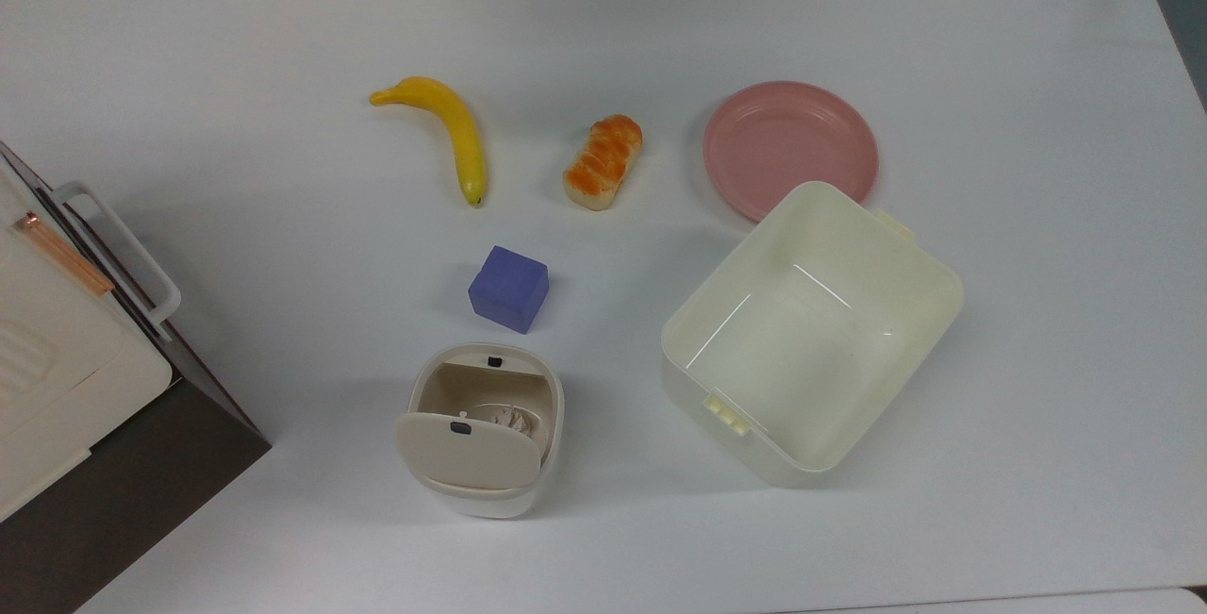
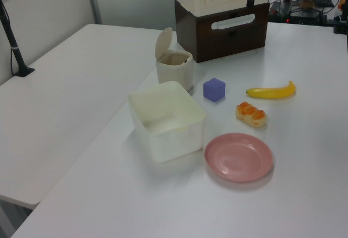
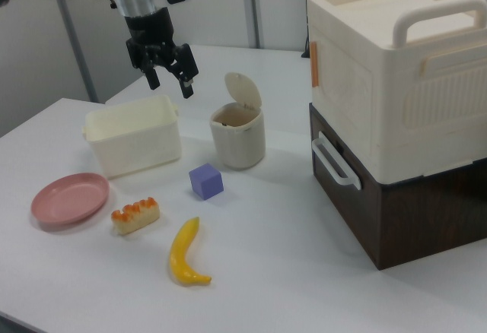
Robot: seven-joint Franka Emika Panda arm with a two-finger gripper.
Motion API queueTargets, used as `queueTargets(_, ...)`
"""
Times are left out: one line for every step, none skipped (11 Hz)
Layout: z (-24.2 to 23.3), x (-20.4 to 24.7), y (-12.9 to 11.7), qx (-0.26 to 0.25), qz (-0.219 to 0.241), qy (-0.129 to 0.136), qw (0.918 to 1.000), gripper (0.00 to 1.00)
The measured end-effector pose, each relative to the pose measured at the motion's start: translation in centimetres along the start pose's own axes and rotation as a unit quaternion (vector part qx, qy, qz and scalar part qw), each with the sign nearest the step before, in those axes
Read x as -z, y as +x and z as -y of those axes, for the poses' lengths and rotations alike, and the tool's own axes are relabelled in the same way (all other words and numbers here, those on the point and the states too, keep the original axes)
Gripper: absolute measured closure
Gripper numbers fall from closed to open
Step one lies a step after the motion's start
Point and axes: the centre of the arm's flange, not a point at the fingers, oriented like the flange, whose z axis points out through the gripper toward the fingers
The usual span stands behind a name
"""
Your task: Close the trash can
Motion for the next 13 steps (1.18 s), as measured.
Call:
queueTargets(0.02,-0.09,-0.02,0.000,0.001,0.000,1.0000,0.00)
queueTargets(0.04,-0.18,-0.03,0.000,0.002,0.000,1.0000,0.00)
queueTargets(0.04,-0.26,-0.04,0.001,0.003,0.000,1.0000,0.00)
queueTargets(0.05,-0.33,-0.05,0.001,0.004,0.000,1.0000,0.00)
queueTargets(0.08,-0.36,-0.05,0.001,0.004,0.000,1.0000,0.00)
queueTargets(0.09,-0.37,-0.05,0.001,0.004,0.000,1.0000,0.00)
queueTargets(0.11,-0.38,-0.05,0.001,0.004,0.000,1.0000,0.00)
queueTargets(0.15,-0.39,-0.06,0.002,0.004,0.000,1.0000,0.00)
queueTargets(0.20,-0.40,-0.06,0.002,0.005,0.000,1.0000,0.00)
queueTargets(0.29,-0.41,-0.06,0.004,0.005,0.000,1.0000,0.00)
queueTargets(0.38,-0.41,-0.07,0.006,0.005,0.000,1.0000,0.00)
queueTargets(0.45,-0.41,-0.07,0.007,0.005,0.000,1.0000,0.00)
queueTargets(0.50,-0.41,-0.07,0.008,0.005,0.001,1.0000,0.00)
